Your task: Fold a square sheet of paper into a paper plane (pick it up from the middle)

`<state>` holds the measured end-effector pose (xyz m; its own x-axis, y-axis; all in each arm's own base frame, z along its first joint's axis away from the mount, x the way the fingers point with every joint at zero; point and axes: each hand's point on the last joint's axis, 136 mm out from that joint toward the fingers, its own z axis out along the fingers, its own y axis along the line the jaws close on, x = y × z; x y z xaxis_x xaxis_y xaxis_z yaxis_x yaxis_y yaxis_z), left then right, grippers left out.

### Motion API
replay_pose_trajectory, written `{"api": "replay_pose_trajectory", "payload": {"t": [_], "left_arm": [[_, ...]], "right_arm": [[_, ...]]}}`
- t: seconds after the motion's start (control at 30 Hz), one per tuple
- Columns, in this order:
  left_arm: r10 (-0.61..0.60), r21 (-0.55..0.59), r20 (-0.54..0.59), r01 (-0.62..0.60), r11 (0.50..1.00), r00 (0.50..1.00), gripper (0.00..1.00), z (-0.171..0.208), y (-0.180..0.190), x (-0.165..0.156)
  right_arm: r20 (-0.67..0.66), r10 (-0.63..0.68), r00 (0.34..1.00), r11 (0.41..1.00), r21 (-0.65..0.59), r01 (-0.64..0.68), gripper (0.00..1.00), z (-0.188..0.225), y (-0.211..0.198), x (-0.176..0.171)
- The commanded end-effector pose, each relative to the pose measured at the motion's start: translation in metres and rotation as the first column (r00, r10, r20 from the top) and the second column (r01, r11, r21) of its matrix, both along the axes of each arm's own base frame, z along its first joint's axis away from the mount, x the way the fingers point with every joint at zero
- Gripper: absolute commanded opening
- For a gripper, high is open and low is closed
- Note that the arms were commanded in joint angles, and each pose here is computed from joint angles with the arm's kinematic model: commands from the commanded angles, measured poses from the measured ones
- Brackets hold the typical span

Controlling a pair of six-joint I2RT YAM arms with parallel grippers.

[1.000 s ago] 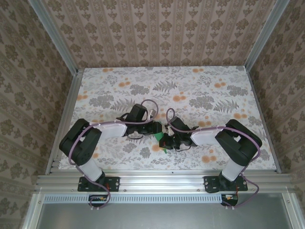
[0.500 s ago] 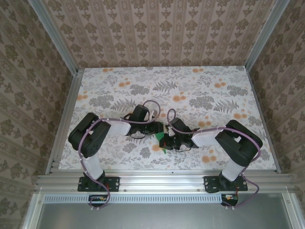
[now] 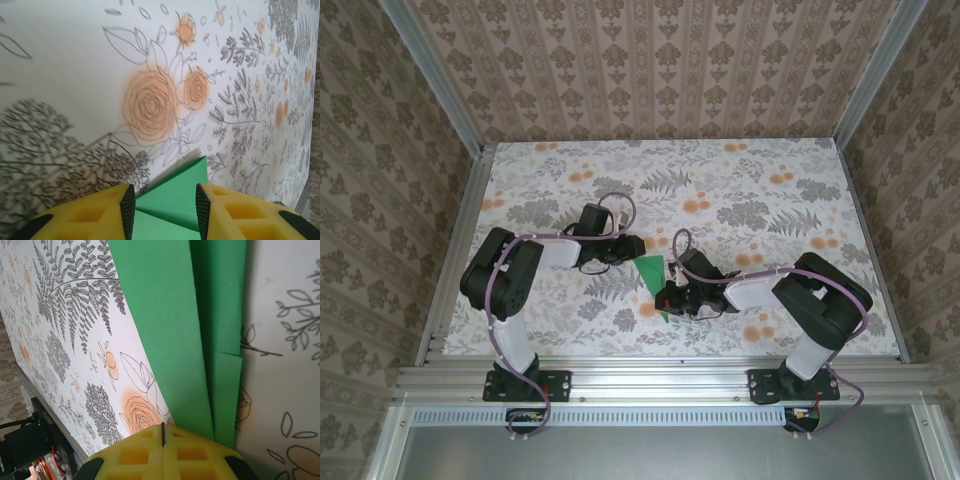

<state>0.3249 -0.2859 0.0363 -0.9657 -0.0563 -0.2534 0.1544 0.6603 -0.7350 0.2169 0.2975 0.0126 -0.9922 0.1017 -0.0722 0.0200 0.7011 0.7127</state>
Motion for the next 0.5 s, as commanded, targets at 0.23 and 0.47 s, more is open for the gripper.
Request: {"api": "replay_pose_trajectory", "payload": {"t": [0.23,0.47], "left_arm": [[0.015,0.002,0.029,-0.015,1.0,0.999,0.43,0.02,0.02,0.018],[0.029,0.027,0.076,-0.032,0.999,0.997,0.46,0.058,0.026,0.002]], "right_arm": [[-0.069,-0.018,0.997,0.998,-0.056,0.014,0.07,-0.01,-0.016,-0.017],[0.091,-0.014,0.996,1.0,0.004,0.013,0.17,0.055,-0.006,0.006]]}}
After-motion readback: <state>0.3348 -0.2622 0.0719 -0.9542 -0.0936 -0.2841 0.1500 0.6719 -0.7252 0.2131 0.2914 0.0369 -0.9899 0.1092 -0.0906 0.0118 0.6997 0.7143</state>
